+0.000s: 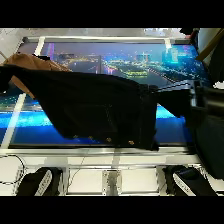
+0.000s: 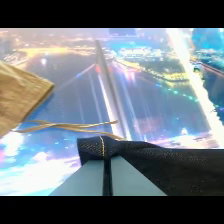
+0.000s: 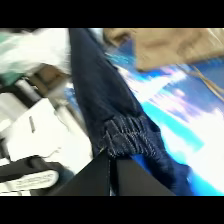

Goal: Fold the clothes and pants, and hang the long-sleeved shirts on hangers.

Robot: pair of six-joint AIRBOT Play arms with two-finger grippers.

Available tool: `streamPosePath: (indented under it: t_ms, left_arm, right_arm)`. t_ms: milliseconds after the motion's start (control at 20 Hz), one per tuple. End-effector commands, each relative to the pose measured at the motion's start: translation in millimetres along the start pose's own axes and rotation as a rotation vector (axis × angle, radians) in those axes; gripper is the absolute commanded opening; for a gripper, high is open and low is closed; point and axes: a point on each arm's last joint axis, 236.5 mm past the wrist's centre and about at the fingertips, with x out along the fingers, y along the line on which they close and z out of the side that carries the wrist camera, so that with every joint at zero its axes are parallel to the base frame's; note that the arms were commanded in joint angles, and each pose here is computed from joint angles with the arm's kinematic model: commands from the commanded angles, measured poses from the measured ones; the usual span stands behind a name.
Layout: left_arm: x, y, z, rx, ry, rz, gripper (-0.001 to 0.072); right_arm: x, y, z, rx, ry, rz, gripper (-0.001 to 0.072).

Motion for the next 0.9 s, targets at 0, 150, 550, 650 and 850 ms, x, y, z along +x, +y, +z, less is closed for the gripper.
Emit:
streamPosePath:
  t_ms: [0, 150, 550, 650, 850]
  left_arm:
    - [66.4, -0.7, 10.7, -0.027, 0.038, -0.083, 0.0016]
    - [175.3, 3.1, -0.3, -0.004, 0.083, -0.08, 0.0016]
    - [360.6, 33.5, -67.0, -0.134, 0.087, 0.003, 0.0016]
    - [363.7, 34.2, -71.1, -0.13, 0.095, 0.004, 0.0017]
    - [319.0, 30.8, -43.5, -0.022, 0.086, 0.025, 0.0017]
  right_arm:
    - [43.5, -77.0, -28.6, 0.163, 0.033, -0.121, 0.0022]
    - [101.1, -175.6, -45.2, 0.243, 0.014, -0.25, 0.0022]
    - [232.6, -392.5, -68.3, 0.349, -0.019, -0.49, 0.0022]
    - [251.2, -411.0, -59.8, 0.318, -0.015, -0.486, 0.0023]
    - [220.1, -415.3, -40.5, 0.208, 0.077, -0.487, 0.0024]
